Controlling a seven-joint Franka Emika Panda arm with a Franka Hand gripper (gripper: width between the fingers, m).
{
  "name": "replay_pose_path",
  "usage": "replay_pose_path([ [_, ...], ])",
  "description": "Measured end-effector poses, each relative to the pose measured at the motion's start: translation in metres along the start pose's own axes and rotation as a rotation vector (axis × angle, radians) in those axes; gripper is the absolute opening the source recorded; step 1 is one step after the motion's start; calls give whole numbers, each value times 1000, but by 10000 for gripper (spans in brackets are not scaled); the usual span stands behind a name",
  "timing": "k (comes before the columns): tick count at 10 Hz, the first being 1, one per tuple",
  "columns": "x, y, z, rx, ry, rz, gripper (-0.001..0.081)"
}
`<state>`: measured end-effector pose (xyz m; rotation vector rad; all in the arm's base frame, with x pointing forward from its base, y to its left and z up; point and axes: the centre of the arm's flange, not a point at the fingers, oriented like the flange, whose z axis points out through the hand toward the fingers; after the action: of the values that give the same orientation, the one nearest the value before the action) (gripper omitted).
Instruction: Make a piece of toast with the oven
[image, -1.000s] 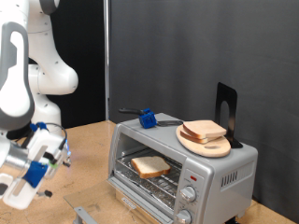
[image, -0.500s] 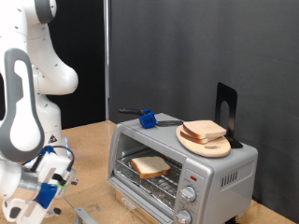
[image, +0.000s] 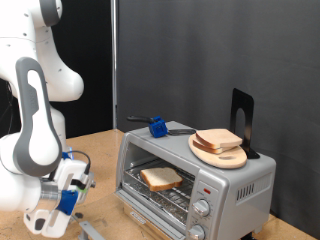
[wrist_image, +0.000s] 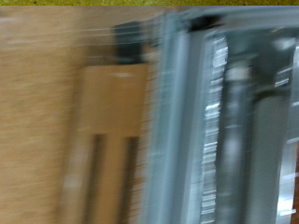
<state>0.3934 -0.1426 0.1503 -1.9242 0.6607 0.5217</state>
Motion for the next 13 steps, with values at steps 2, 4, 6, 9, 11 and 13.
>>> replay_pose_path([
  [2,-19,-11,-11,78,-59,-62,808],
  [4,-34,-24,-21,146,-68,-93,808],
  [6,-46,-44,-31,187,-31,-106,808],
  [9,-57,-77,-35,197,12,-133,808],
  [11,-61,-91,-29,193,11,-153,808],
  [13,-68,-101,-19,187,-11,-173,808],
])
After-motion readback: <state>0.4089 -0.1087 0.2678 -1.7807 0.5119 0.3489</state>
